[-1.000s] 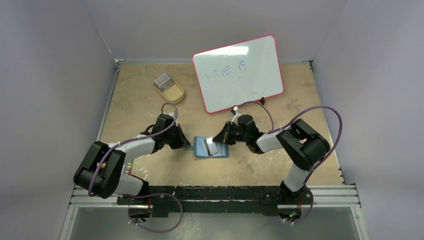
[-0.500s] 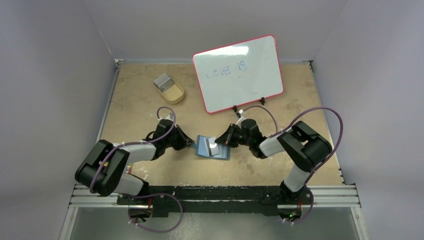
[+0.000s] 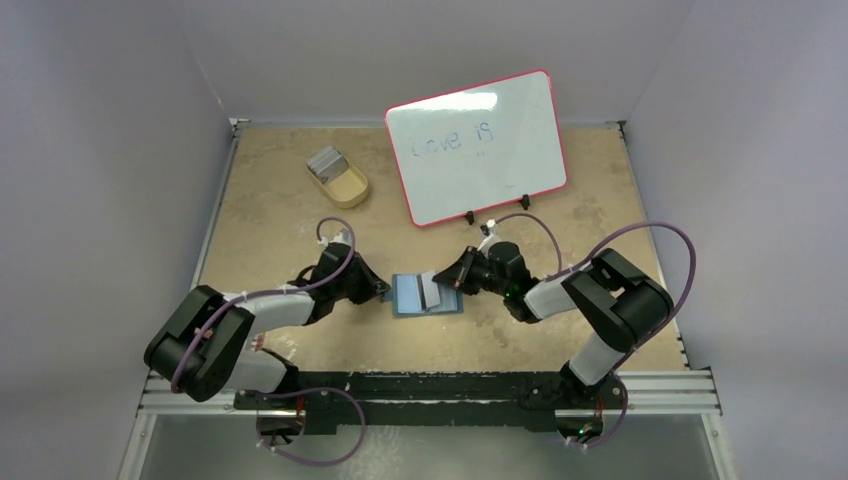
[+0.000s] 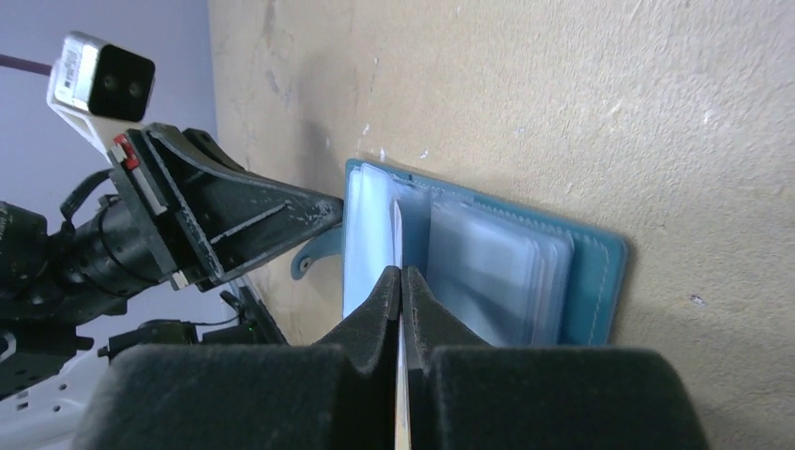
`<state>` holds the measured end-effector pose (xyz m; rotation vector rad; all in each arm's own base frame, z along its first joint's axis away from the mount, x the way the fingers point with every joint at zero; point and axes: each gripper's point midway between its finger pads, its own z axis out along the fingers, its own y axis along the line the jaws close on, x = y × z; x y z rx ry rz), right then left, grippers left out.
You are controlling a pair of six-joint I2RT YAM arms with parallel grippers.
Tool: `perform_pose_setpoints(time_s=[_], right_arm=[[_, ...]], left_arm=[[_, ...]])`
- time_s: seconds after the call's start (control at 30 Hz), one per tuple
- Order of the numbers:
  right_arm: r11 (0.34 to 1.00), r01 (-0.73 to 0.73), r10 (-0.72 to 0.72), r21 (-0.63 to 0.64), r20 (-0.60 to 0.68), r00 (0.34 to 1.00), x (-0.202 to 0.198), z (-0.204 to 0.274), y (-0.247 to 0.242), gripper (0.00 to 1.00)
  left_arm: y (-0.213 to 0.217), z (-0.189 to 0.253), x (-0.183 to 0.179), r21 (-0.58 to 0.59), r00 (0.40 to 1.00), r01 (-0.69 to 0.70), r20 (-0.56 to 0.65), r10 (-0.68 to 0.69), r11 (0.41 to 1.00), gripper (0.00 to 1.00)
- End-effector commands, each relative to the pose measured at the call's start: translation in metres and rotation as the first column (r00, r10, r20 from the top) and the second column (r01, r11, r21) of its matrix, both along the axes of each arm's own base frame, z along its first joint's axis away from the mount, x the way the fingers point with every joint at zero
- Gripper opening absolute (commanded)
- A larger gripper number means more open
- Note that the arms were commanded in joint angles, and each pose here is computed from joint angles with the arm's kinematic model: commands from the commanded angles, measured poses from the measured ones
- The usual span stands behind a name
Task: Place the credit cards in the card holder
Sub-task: Insert the credit card into the card holder.
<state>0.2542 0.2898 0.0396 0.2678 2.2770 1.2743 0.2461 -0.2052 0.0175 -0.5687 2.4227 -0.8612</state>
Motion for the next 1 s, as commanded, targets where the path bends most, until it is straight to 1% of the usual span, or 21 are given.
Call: perform_pose_setpoints(time_s=[0.0, 0.2, 0.47, 0.6, 0.67, 0.77, 0.9, 0.97], right_arm=[[0.997, 0.075, -0.076, 0.007, 0.056, 0.996, 0.013, 0.011, -0.008, 0.0], [0.994, 0.105, -0.105, 0.007, 0.054, 0.993, 0.015, 0.006, -0.01, 0.0], [0.995, 0.102, -0.101, -0.007, 0.053, 0.993, 0.015, 0.002, -0.006, 0.0], [0.995, 0.102, -0.101, -0.012, 0.048, 0.994, 0.013, 0.002, -0.006, 0.0], [0.995, 0.091, -0.089, -0.034, 0.051, 0.995, 0.014, 0.003, -0.006, 0.01], [0.992, 0.072, -0.065, -0.107, 0.064, 0.996, 0.013, 0.004, -0.005, 0.1], [0.974, 0.03, -0.018, -0.225, 0.054, 0.998, 0.011, -0.002, -0.01, 0.27], [0.96, 0.016, -0.005, -0.281, 0.039, 0.999, 0.01, -0.008, -0.015, 0.32]], left_arm=[[0.007, 0.0, -0.004, 0.044, 1.0, -0.008, 0.013, 0.008, 0.999, 0.0], [-0.001, 0.001, -0.006, 0.018, 1.0, -0.005, 0.016, 0.004, 1.0, 0.0], [-0.009, 0.0, -0.01, 0.004, 1.0, -0.001, 0.022, 0.001, 1.0, 0.0], [-0.011, -0.009, -0.011, 0.013, 1.0, 0.002, 0.01, -0.002, 1.0, 0.0], [-0.014, -0.009, -0.01, 0.004, 1.0, 0.007, 0.009, -0.007, 1.0, 0.0], [-0.013, -0.006, -0.007, 0.011, 1.0, 0.002, 0.021, -0.002, 1.0, 0.0], [-0.01, 0.001, -0.002, 0.03, 0.999, -0.009, 0.043, 0.008, 1.0, 0.0], [-0.01, 0.003, -0.001, 0.034, 0.999, -0.009, 0.047, 0.007, 0.999, 0.0]])
